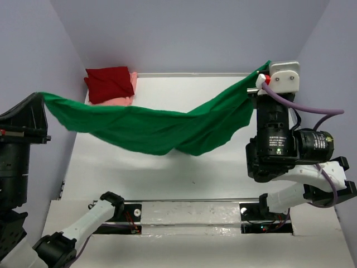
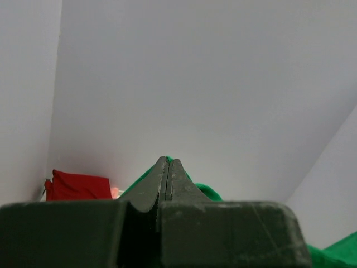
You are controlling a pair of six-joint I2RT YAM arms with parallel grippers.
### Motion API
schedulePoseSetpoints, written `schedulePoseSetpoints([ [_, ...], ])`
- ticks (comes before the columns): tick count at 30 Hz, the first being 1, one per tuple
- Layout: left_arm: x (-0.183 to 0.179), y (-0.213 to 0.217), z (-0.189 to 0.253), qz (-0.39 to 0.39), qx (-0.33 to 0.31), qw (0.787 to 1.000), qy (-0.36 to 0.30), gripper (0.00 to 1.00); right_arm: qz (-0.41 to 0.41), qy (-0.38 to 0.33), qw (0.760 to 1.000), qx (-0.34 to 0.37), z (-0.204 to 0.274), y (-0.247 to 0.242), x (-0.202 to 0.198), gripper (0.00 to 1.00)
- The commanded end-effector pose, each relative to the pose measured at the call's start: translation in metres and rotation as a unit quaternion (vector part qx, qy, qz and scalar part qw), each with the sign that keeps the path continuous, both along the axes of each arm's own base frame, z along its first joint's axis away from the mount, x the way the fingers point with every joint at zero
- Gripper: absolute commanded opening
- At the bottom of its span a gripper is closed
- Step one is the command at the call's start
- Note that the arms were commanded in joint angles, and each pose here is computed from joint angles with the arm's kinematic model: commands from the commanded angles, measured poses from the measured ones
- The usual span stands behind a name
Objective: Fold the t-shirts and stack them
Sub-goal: Flatten out the tshirt
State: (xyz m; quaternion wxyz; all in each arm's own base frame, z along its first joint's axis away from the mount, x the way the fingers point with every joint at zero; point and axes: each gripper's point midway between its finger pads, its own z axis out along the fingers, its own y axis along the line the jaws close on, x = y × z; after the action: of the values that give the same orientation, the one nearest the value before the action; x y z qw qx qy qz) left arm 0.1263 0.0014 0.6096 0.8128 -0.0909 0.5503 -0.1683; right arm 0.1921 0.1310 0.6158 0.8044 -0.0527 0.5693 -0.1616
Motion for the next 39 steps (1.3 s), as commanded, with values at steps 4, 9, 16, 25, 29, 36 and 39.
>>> schedulePoseSetpoints([
  [4, 0.084, -0.044, -0.030, -0.013, 0.044, 0.998, 0.052, 0.00, 0.210, -0.084, 0.969, 0.100, 0.048, 0.028, -0.013, 0.00],
  [9, 0.145, -0.065, -0.037, 0.007, 0.073, 0.994, 0.082, 0.00, 0.168, -0.143, 0.975, 0.028, 0.108, 0.031, -0.008, 0.00],
  [16, 0.193, -0.085, -0.043, 0.082, 0.127, 0.982, 0.110, 0.00, 0.104, -0.130, 0.986, 0.006, 0.093, -0.016, 0.042, 0.00],
  [25, 0.255, -0.125, -0.083, 0.049, 0.144, 0.973, 0.171, 0.00, 0.106, -0.001, 0.994, 0.025, -0.007, -0.022, 0.138, 0.00],
  [29, 0.279, -0.077, -0.076, 0.075, 0.105, 0.977, 0.169, 0.00, 0.105, 0.054, 0.992, 0.046, -0.041, -0.033, 0.180, 0.00],
  [36, 0.255, -0.065, -0.037, 0.071, 0.098, 0.985, 0.125, 0.00, 0.094, 0.050, 0.992, 0.064, -0.032, -0.055, 0.162, 0.00],
  [39, 0.197, -0.070, -0.009, 0.077, 0.081, 0.990, 0.083, 0.00, 0.089, 0.004, 0.994, 0.059, 0.002, -0.058, 0.087, 0.00],
])
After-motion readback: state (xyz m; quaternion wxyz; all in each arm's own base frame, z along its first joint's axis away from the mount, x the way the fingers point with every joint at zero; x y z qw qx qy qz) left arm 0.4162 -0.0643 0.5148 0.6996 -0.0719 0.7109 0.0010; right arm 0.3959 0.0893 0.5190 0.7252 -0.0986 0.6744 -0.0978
